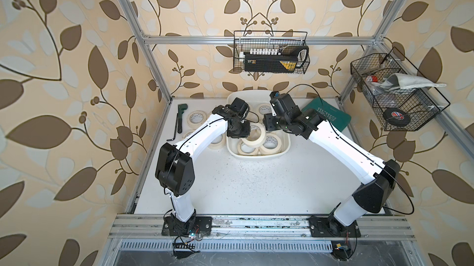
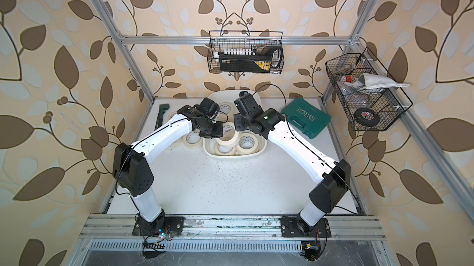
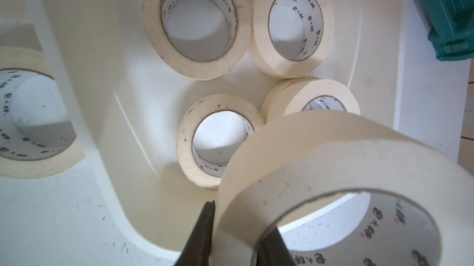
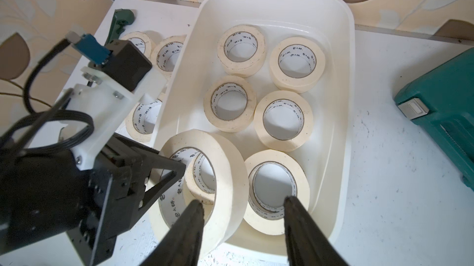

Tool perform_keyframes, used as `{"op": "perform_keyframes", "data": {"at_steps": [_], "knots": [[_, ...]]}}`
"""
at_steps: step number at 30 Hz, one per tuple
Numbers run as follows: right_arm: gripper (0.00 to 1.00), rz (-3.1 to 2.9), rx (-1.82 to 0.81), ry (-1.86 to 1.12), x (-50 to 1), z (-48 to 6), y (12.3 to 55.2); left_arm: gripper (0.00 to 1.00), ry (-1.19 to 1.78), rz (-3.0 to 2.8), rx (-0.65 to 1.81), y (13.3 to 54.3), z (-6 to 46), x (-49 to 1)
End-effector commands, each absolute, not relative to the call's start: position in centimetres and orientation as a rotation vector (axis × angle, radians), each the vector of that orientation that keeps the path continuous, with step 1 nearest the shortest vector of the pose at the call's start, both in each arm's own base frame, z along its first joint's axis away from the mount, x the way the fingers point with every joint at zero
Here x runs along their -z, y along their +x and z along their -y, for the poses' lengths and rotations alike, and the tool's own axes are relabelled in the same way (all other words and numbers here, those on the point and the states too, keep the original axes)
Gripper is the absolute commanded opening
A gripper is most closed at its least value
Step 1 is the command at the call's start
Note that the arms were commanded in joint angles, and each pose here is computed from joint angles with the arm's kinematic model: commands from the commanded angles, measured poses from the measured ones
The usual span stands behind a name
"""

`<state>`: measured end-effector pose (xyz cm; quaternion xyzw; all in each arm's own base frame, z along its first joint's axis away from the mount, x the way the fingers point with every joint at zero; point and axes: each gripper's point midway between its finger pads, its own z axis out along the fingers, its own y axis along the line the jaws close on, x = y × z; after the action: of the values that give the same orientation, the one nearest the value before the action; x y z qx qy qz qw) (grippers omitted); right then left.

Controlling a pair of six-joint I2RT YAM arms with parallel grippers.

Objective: Take out the art tape in the storage box
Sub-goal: Place the art tape at the center of the board.

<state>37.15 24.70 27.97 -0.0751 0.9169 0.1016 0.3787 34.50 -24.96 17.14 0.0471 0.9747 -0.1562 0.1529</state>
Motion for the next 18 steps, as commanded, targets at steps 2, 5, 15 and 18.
{"op": "perform_keyframes", "data": {"at_steps": [2, 5, 15, 18], "knots": [[0.53, -2.313, -0.287, -0.204, -28.8, -24.5, 36.9, 0.14, 0.090, -2.747, 0.423, 32.4, 22.1, -21.8], [0.53, -2.308, -0.294, -0.201, -28.9, -24.4, 36.9, 0.08, 0.060, -2.744, 0.401, 31.1, 20.3, -22.4], [0.53, -2.331, -0.313, -0.195, -28.2, -24.2, 37.3, 0.00, -0.206, -2.783, 0.475, 26.2, 13.3, -22.2], [0.53, -2.336, -0.320, -0.194, -28.0, -24.2, 37.4, 0.00, -0.343, -2.790, 0.328, 25.0, 10.0, -20.9]]}}
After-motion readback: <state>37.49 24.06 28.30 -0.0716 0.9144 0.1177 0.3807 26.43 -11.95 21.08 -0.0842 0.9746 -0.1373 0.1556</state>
